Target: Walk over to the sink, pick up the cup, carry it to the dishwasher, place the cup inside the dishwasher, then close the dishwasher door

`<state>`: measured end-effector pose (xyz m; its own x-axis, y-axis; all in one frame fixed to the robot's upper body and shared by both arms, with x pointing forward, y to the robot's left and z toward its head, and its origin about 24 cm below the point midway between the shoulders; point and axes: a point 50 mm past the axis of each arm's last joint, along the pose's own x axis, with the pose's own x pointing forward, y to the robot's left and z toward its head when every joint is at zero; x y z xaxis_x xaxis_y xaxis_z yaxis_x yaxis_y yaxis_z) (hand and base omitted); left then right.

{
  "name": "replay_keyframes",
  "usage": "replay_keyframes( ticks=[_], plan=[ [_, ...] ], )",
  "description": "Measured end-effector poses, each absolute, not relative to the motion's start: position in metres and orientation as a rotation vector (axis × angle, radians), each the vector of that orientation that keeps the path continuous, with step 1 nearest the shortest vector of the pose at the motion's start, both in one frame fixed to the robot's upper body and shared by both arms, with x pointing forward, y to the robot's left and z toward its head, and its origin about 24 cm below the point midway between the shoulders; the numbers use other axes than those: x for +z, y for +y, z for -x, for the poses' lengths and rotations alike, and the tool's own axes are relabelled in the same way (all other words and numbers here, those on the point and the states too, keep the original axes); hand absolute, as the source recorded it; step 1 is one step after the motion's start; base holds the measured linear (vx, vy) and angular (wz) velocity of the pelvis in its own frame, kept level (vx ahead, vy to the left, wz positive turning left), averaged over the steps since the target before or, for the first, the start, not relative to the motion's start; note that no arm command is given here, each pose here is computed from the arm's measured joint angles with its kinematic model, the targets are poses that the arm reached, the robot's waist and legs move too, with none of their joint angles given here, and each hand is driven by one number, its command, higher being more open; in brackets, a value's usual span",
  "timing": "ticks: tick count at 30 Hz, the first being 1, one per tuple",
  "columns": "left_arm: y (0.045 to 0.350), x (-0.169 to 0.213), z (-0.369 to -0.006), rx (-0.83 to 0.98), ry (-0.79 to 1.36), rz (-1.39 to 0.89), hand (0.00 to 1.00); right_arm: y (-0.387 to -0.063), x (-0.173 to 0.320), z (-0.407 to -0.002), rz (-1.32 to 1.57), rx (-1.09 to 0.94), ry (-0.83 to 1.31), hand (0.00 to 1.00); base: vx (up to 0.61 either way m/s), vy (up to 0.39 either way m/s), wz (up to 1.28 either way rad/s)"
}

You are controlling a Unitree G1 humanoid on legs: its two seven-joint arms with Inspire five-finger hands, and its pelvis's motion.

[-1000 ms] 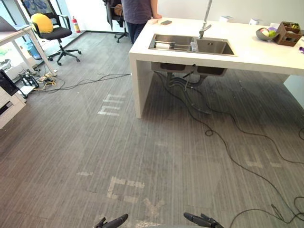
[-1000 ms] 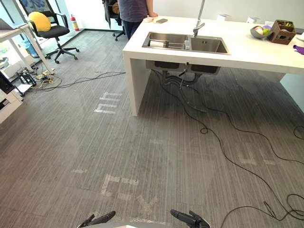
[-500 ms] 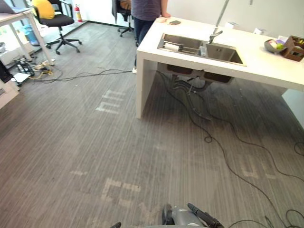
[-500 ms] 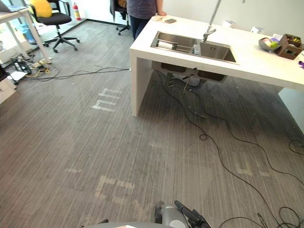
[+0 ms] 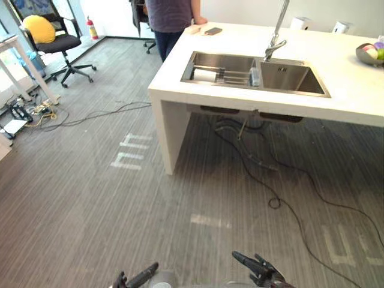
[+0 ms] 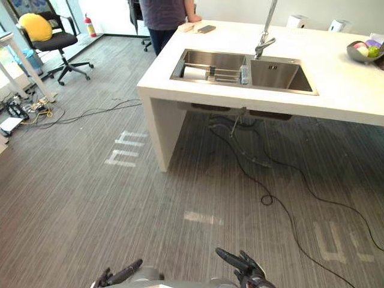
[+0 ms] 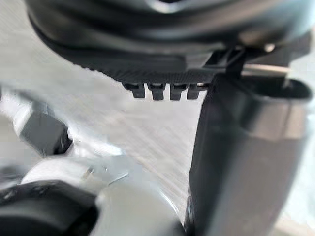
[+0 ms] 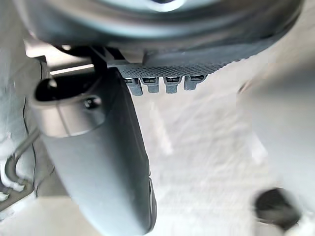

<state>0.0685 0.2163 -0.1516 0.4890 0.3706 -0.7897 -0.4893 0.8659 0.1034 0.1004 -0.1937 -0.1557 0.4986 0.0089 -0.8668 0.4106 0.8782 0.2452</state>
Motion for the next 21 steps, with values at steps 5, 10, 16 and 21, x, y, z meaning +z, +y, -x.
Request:
replay_keyframes(
  ticks=[5, 10, 16, 21],
  plan=[
    [0.210, -0.140, -0.087, 0.409, 0.798, -0.145, 1.00, -0.192, -0.156, -0.105, -0.441, -0.216, 1.021, 1.00, 0.55, 0.182, -0.68],
    [0.195, -0.088, -0.161, 0.163, 0.439, -0.509, 1.00, -0.177, -0.158, -0.101, -0.369, -0.140, 1.063, 1.00, 0.55, 0.285, -0.04],
    [0.174, 0.010, -0.246, 0.185, -0.108, -0.655, 1.00, -0.177, -0.149, -0.116, -0.334, -0.110, 1.002, 1.00, 0.47, 0.188, -0.16],
    [0.210, 0.027, -0.245, 0.424, -0.175, -0.751, 1.00, -0.188, -0.140, -0.130, -0.287, -0.110, 0.910, 1.00, 0.32, 0.029, 0.01]
  ],
)
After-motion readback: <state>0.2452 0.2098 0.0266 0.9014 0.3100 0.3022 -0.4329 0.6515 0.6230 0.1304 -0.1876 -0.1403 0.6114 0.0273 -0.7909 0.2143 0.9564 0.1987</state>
